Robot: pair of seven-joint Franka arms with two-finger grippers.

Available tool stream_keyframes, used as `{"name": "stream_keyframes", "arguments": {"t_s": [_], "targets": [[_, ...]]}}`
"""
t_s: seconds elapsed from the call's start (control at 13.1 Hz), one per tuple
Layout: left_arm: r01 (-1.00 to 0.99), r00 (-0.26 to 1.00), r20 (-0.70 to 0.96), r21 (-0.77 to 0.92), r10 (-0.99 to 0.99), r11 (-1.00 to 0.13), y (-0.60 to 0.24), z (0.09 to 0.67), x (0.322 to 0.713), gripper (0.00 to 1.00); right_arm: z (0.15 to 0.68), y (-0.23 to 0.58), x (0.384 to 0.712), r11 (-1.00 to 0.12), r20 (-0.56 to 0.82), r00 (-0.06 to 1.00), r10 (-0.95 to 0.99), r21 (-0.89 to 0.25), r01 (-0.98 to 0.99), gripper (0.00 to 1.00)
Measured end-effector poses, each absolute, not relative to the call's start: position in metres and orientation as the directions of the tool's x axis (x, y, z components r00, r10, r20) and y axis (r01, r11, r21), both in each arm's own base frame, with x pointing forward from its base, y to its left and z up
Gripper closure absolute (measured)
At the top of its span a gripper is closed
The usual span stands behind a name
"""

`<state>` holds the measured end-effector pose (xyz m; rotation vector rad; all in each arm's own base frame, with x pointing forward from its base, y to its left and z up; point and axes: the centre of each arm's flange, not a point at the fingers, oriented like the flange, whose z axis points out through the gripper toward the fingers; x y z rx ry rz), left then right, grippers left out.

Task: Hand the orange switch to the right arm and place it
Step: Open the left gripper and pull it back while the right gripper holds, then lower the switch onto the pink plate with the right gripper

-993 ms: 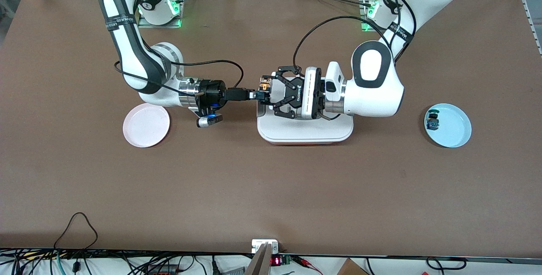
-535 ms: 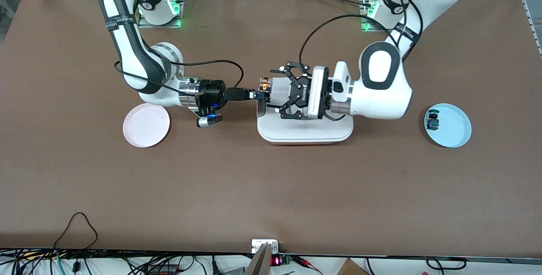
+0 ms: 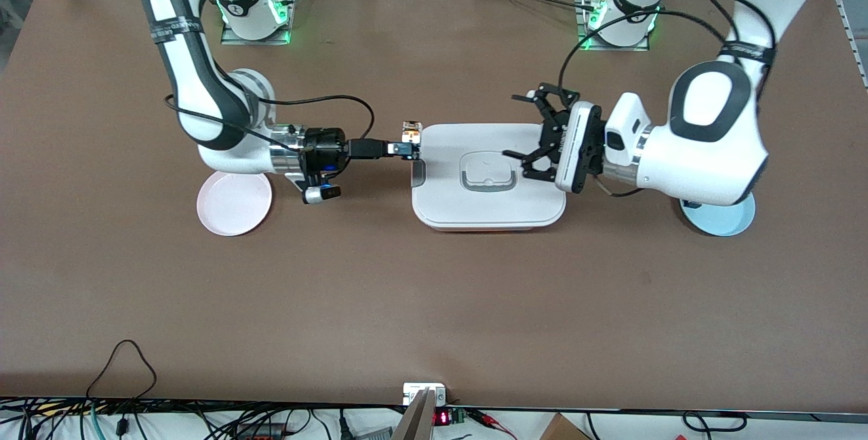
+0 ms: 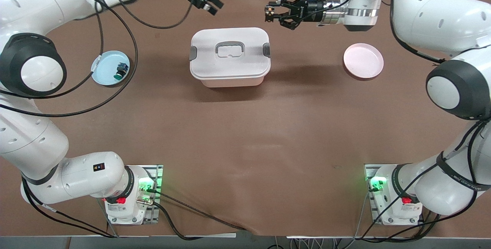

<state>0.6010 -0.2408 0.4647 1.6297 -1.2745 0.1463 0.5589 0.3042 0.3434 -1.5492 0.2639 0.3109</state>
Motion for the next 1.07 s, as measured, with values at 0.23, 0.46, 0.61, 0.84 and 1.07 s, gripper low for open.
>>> {"name": "stream_keyframes", "arguments": {"t_s": [0.23,0.46,0.61,0.84,1.07], "targets": [[-0.690,0.515,0.358,0.713,-0.779,-0.129,-0.214,0.485,0.600,0.00,0.355,0.262,0.565,-0.113,-0.306,0.949,0.081,-0.948,-0.296,0.59],[-0.638,0.581,0.051,0.649,-0.813,-0.414,-0.189,0.509,0.599,0.00,0.354,0.211,0.569,-0.246,-0.287,0.950,0.124,-0.936,-0.251,0.59],[-0.634,0.605,-0.085,0.551,-0.792,-0.543,-0.179,0.520,0.598,0.00,0.346,0.175,0.568,-0.360,-0.285,0.947,0.149,-0.908,-0.216,0.59],[-0.659,0.615,-0.196,0.404,-0.764,-0.635,-0.180,0.518,0.598,0.00,0.332,0.130,0.565,-0.529,-0.242,0.944,0.225,-0.844,-0.090,0.59],[-0.678,0.627,-0.239,0.303,-0.742,-0.670,-0.179,0.527,0.600,0.00,0.329,0.102,0.567,-0.660,-0.190,0.920,0.344,-0.745,0.093,0.59]]}}
